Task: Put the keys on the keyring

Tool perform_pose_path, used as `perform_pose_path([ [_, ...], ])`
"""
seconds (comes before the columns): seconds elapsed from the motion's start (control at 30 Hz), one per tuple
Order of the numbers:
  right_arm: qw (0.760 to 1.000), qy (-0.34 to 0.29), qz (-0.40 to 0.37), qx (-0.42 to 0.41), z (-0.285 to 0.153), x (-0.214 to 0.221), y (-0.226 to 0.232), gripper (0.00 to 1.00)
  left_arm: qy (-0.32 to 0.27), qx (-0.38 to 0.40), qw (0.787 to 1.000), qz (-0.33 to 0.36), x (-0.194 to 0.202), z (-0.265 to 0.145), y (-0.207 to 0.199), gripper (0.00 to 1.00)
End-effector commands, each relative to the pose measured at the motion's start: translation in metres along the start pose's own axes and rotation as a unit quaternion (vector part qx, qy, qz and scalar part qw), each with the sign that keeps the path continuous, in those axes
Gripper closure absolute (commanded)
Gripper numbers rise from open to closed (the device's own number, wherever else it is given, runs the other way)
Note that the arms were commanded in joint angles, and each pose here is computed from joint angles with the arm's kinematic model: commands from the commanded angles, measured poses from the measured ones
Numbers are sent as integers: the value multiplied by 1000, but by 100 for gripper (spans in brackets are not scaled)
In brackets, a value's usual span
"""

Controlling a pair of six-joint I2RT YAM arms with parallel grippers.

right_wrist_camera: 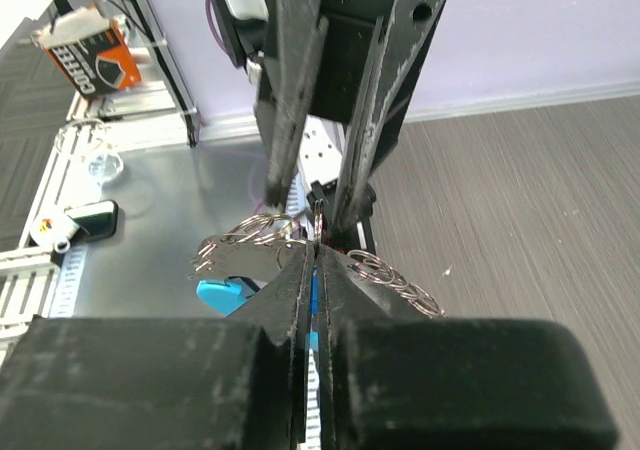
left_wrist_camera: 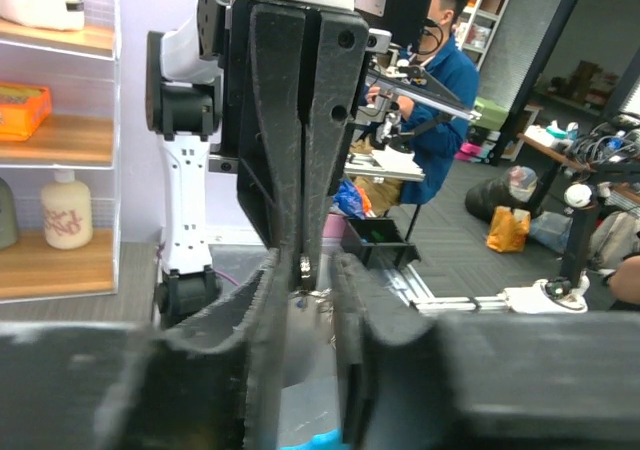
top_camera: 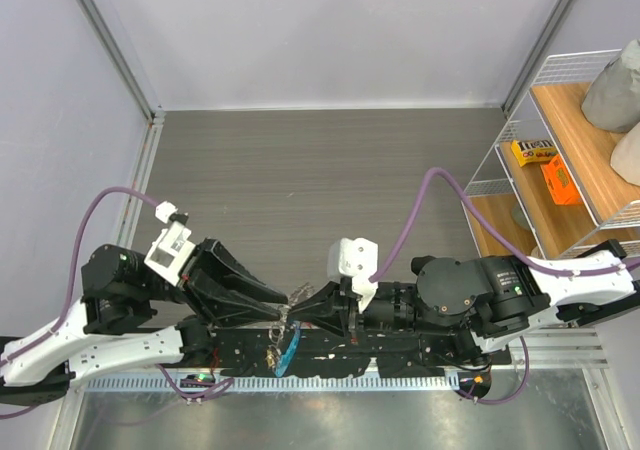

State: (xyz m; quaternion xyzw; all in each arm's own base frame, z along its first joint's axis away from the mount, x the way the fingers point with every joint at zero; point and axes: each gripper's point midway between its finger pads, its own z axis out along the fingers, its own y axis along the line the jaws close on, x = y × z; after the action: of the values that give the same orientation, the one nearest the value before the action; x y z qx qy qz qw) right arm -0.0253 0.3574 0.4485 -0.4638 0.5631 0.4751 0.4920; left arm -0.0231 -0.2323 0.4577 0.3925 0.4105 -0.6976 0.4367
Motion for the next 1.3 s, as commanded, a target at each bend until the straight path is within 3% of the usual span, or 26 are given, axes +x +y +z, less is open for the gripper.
perform_pose_path([
  [0.0, 1000, 3, 2, -4, -12, -9, -2, 94, -1, 1, 1000, -1, -10, -6, -9, 65],
  [0.27, 998, 52, 13, -15, -22, 11, 1, 95, 90, -20, 995, -45, 25, -8, 0, 51],
  [0.57, 992, 112, 46, -32, -24, 32, 14, 95, 169, -52, 981, -84, 64, -6, 21, 53],
  [0.77, 989, 136, 63, -18, -21, 40, 11, 95, 182, -52, 978, -87, 68, -8, 21, 60],
  [1.27, 987, 143, 76, 8, -11, 40, 2, 94, 185, -42, 977, -94, 72, -13, 15, 65],
])
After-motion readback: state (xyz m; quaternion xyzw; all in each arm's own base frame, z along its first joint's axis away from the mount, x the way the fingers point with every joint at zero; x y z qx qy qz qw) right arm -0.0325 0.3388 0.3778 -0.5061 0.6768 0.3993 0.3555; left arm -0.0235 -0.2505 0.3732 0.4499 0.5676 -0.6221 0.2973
